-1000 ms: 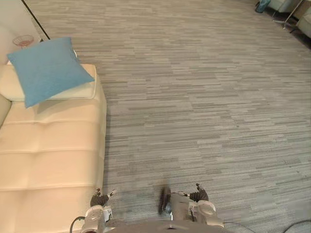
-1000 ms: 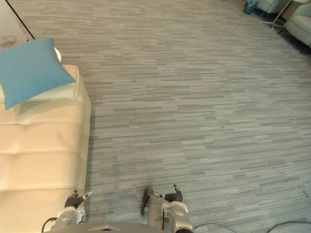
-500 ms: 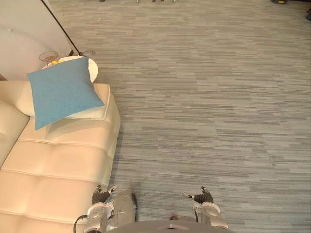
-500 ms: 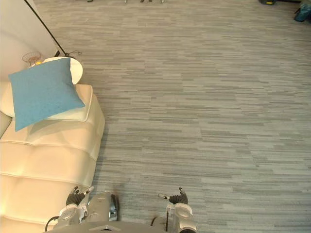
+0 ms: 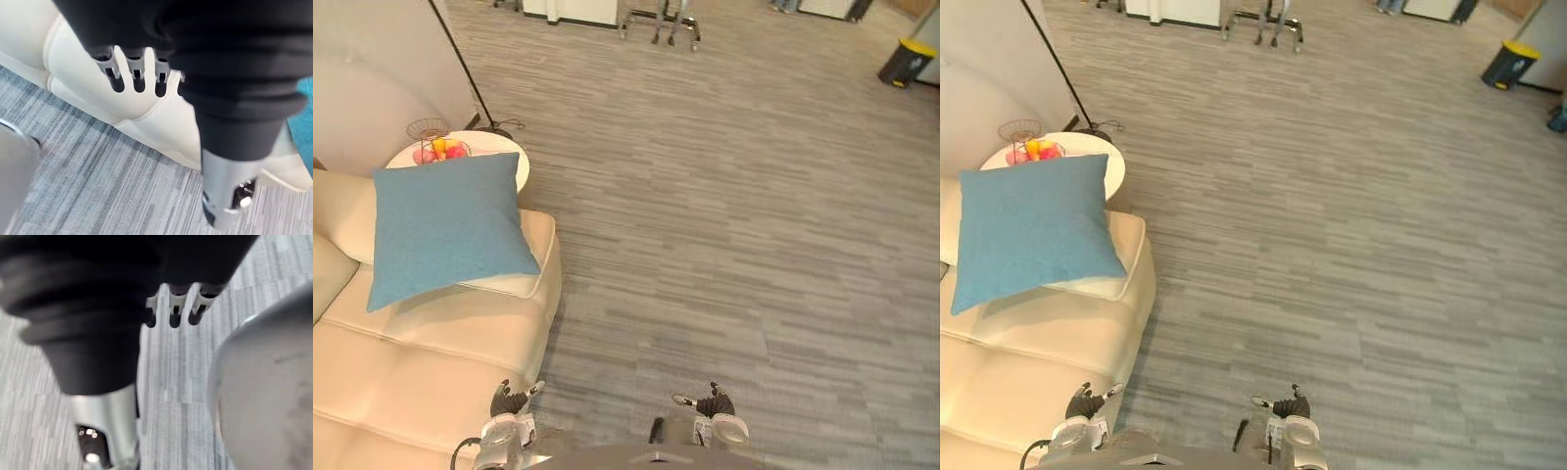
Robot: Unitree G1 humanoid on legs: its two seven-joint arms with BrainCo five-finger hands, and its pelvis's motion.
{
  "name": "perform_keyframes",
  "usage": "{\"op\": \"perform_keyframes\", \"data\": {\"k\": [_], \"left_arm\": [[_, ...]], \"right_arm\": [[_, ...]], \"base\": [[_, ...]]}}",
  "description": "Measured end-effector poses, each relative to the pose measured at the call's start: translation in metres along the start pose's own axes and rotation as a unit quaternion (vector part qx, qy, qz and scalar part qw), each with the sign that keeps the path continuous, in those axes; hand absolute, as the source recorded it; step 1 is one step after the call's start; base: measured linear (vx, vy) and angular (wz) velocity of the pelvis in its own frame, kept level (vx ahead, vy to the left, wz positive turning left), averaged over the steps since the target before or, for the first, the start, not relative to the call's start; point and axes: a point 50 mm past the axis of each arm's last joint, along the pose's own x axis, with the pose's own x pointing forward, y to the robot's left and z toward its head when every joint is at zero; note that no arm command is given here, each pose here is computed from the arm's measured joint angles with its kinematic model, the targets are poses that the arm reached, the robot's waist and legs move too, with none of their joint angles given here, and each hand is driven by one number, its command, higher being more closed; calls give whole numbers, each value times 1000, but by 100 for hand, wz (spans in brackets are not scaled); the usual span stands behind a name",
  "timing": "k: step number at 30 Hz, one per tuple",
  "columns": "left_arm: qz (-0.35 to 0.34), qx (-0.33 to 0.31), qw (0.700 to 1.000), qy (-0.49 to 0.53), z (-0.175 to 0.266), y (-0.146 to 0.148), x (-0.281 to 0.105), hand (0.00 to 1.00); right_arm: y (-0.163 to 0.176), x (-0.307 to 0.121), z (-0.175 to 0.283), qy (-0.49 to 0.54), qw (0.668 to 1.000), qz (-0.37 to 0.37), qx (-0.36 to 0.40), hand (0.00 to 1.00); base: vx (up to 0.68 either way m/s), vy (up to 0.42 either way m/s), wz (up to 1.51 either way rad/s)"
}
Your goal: Pick up cushions and gather them together orderly.
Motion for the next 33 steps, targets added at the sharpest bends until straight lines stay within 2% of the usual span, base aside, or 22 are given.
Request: {"op": "perform_keyframes", "data": {"k": [9,15,20,24,33], "left_arm": [[-4,-31,999,16,-9,-15,-5,0],[22,-44,999,21,-15,-1,-6,0],[19,-44,999,11,-9,-3,-5,0],[30,-30,999,5,-6,10,-1,0],[26,0,1000,17,-10,15,-1,0]], "right_arm": [[-17,5,3,2,1000,-19,3,0],[-14,3,-2,8,1000,-18,2,0],[-11,3,-1,9,1000,-15,5,0],[2,2,-5,22,1000,-4,22,0],[-1,-3,-16,29,1000,6,-7,0]], "base": [[388,-274,83],[377,-149,55],[289,100,73],[251,151,40],[243,51,94]]}}
